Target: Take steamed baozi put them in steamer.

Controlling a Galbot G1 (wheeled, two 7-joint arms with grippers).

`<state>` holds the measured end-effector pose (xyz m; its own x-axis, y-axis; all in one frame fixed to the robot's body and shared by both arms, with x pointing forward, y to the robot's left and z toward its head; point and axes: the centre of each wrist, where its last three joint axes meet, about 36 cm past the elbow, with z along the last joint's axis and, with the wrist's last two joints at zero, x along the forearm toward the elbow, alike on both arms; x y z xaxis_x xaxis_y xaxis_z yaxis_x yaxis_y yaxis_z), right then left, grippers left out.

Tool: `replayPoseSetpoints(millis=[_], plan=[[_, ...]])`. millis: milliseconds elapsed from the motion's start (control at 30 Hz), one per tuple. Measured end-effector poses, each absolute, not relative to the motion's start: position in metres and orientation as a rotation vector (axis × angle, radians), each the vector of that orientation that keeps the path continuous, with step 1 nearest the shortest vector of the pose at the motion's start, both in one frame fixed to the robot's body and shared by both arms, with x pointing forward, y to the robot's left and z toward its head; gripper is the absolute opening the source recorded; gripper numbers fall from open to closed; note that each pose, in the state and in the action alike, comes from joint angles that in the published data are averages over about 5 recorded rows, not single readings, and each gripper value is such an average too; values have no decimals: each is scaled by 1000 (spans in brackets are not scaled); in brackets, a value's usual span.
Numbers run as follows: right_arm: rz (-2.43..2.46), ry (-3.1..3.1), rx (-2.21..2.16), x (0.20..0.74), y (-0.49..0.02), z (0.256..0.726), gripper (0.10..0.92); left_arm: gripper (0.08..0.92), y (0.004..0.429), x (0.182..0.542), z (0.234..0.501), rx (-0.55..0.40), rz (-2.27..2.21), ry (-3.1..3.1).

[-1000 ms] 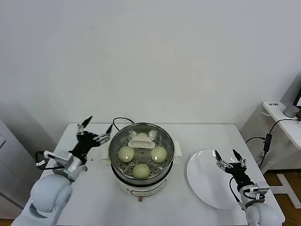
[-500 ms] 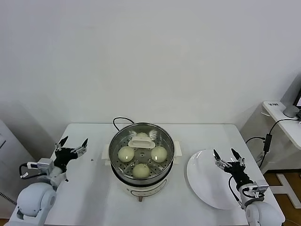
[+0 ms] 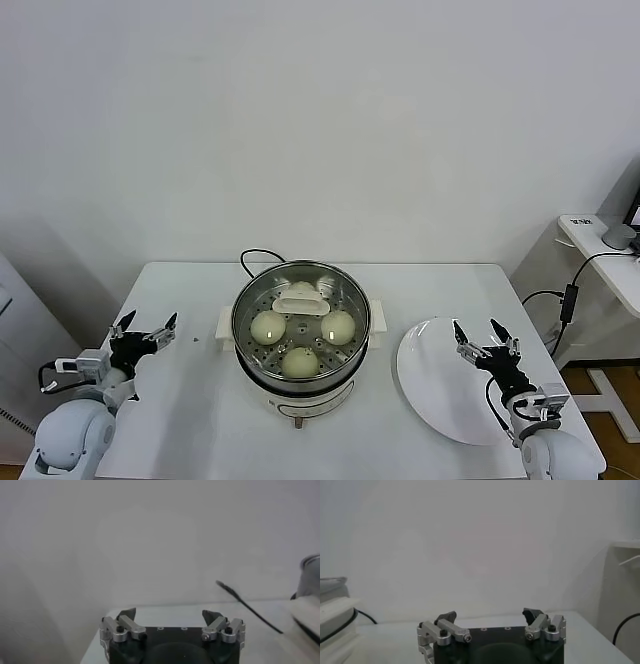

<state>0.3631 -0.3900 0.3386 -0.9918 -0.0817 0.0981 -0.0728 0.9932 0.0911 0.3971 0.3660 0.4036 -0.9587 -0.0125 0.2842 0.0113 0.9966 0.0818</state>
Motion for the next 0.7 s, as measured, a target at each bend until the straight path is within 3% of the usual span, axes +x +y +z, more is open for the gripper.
replayPoseSetpoints(millis=[700], plan=[[-103,-3013,74,356,-401,338,823,823,361,400,396,-7,-78,-2822]])
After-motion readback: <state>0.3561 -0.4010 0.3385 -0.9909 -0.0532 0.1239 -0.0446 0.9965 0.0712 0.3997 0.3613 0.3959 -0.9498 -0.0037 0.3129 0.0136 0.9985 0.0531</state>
